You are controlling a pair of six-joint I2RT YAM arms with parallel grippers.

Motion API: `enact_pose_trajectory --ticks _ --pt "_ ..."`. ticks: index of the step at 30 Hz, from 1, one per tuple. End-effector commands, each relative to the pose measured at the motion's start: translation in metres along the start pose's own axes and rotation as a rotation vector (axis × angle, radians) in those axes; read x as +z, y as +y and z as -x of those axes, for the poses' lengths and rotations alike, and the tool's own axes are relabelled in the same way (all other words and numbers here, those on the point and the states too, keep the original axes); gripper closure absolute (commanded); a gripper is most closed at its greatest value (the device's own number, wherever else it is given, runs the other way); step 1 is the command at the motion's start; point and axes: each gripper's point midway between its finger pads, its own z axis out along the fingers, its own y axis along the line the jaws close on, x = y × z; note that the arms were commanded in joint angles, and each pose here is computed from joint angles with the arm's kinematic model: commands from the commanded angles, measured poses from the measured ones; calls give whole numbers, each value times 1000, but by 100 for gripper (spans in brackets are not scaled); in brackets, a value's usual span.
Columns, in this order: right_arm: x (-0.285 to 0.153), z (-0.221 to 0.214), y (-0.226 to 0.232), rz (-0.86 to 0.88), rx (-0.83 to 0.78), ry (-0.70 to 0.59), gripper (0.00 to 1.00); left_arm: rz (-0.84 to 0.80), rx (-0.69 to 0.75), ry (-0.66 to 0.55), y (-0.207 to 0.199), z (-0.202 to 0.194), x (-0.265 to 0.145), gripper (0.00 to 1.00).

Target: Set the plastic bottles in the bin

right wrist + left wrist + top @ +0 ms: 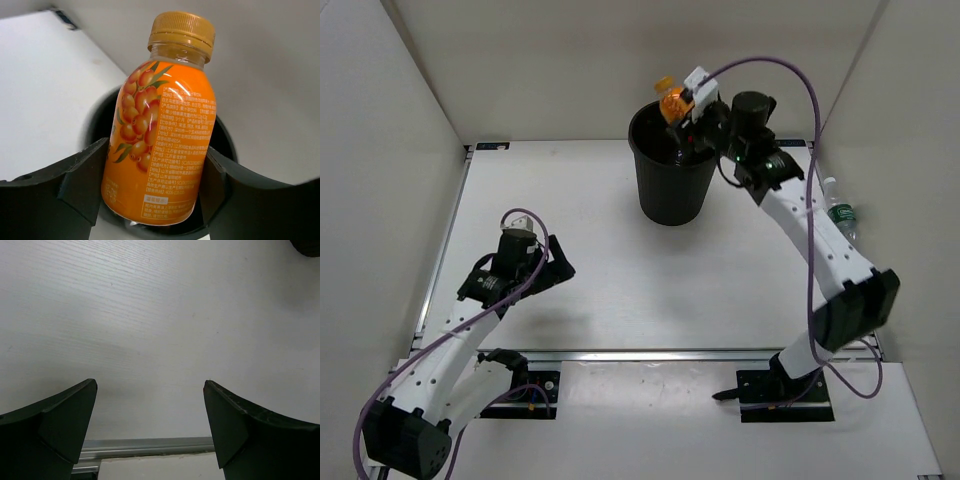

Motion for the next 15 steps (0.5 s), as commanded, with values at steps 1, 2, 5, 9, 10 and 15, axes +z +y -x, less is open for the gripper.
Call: enact_pose_trajectory --ticks 1,2,5,9,10,15 --pt "28 -50 -55 -124 158 111 56 -17 -11 5 -4 -2 0 1" --pt "38 -67 -62 -129 195 168 47 -18 -23 14 -2 -3 0 2" --pt "44 -88 -81 -204 270 246 15 -2 -21 25 3 -4 2 1" --pt "25 -64 -110 -278 356 186 0 7 -4 30 2 4 4 2" --pt "17 -62 -122 -306 361 175 1 10 14 28 1 5 5 1" --pt "-56 -67 -184 -499 411 189 1 0 66 3 -13 28 10 1"
